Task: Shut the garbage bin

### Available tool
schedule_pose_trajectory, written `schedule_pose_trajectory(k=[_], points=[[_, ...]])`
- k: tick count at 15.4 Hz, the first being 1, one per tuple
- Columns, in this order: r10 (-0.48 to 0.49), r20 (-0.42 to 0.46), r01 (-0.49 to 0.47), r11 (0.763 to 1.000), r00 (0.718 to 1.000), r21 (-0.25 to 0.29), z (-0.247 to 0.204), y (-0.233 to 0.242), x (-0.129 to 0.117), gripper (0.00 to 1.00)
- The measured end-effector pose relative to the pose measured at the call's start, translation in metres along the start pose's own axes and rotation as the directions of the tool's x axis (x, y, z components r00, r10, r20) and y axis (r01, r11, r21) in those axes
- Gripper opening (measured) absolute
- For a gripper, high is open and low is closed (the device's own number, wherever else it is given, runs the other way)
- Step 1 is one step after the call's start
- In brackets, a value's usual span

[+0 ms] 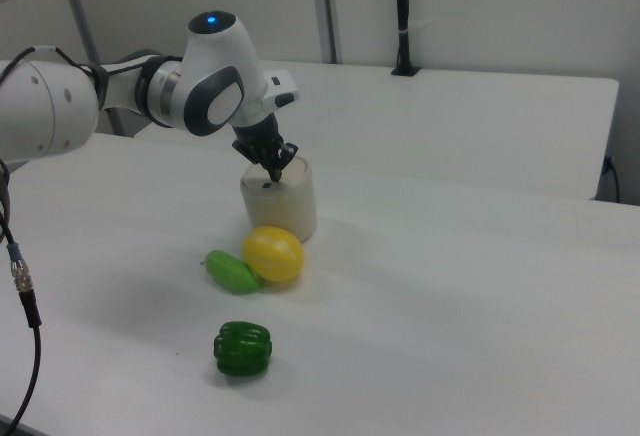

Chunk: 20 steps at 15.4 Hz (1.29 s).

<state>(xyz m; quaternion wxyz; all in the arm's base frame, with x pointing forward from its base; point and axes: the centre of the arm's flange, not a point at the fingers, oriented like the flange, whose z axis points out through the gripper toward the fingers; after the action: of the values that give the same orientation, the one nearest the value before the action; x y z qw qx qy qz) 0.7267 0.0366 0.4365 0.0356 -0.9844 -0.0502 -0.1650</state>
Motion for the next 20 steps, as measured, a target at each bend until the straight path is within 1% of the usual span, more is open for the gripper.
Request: schedule_pose_trajectory(k=[7,9,13,14,15,16,17,18,20], points=[[-0.002,0.004,0.002,1.0,1.0,0.002,-0.004,-0.001,0.001,0.01],[-0.003,0.046,0.002,1.0,0.999,0.012,-0.013,-0.002,-0.002,0.02],[0.022,0.144,-0.027,0.999,0.989,0.029,-0.061,0.006,-0.013,0.05],[0.033,0.174,-0.039,0.999,0.984,0.031,-0.076,0.012,-0.019,0.12],[0.044,0.207,-0.053,0.998,0.977,0.034,-0.092,0.02,-0.025,0.22],[0.057,0.24,-0.068,0.997,0.969,0.037,-0.107,0.029,-0.032,0.28],[0.072,0.268,-0.086,0.995,0.961,0.04,-0.124,0.039,-0.04,0.28],[0.087,0.292,-0.104,0.994,0.952,0.043,-0.14,0.049,-0.048,0.31],[0.106,0.333,-0.129,0.991,0.937,0.047,-0.169,0.063,-0.063,0.49]])
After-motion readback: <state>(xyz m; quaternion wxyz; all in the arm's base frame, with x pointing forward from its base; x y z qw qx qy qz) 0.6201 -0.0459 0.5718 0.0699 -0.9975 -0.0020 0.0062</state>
